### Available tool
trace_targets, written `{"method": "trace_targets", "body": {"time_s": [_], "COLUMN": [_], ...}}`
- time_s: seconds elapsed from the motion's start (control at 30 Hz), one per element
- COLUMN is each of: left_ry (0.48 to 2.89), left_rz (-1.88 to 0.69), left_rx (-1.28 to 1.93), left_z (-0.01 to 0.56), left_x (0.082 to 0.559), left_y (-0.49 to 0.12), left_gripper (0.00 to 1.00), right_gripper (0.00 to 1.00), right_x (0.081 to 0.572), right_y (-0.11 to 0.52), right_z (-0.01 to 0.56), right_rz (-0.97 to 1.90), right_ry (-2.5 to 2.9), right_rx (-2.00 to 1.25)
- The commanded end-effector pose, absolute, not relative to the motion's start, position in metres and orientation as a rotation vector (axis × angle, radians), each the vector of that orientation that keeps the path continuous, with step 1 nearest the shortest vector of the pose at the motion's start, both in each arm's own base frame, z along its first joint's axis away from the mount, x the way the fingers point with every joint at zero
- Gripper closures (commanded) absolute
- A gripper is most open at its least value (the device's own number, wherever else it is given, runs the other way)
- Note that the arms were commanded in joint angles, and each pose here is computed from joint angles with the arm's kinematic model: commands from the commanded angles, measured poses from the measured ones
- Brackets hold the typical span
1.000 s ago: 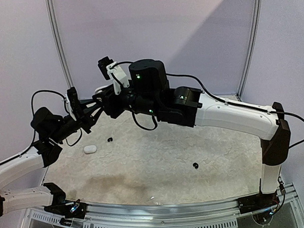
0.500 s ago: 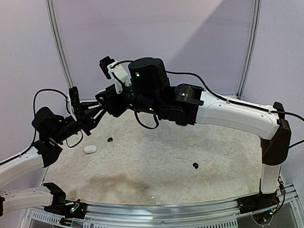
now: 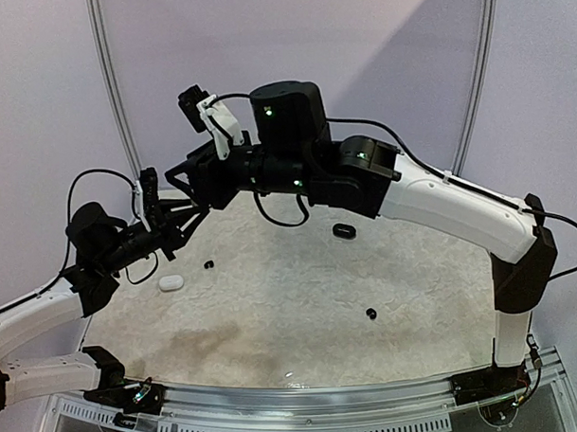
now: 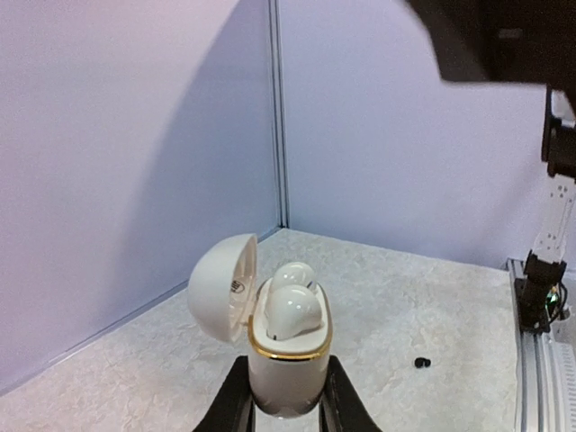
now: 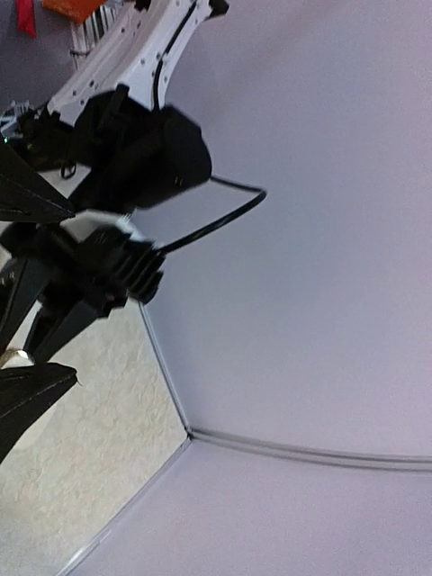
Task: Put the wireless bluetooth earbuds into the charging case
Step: Insert the left earbud into the left side groove of the charging case, then close the charging case with the earbuds.
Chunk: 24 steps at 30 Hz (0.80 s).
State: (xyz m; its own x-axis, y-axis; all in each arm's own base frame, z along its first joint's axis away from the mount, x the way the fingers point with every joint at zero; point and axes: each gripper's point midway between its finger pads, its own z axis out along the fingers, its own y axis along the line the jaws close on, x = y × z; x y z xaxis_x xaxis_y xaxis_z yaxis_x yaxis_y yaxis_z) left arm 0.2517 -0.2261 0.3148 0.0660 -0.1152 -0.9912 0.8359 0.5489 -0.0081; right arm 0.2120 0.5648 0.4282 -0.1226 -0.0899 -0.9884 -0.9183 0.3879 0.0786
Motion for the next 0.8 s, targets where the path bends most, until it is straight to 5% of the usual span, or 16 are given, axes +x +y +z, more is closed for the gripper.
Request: {"method": "trace_targets", "body": {"time_s": [0.0,0.17,0.3,0.77], "left_ry": [1.233,0.922,0.792,0.973], "left_rz": [-0.516,-0.152,0.037,0.040], "left_rx": [1.028,1.433,1.533,1.343], "left_z": [0.280,0.259,0.257,0.282], "left_x": [0.247,0.231,0.235,0.259], "left_y": [-0.229,-0.231,-0.228,-0.216], "left_gripper": [1.00,1.00,1.00,1.00], "right_gripper": [0.45,0.47,0.48,0.51], "right_x": [0.185,0.257,0.271,0.248], "right_y": [0.550,0.528,0.538,0.528], "right_z": [0.457,0.405,0.357,0.261], "right_rz": [1.141,0.927,0.846,0.693], "right_ry": [1.465,1.782,1.897,2.133], "right_rx": [-1.033,-0.712,-0.693,-0.785]}}
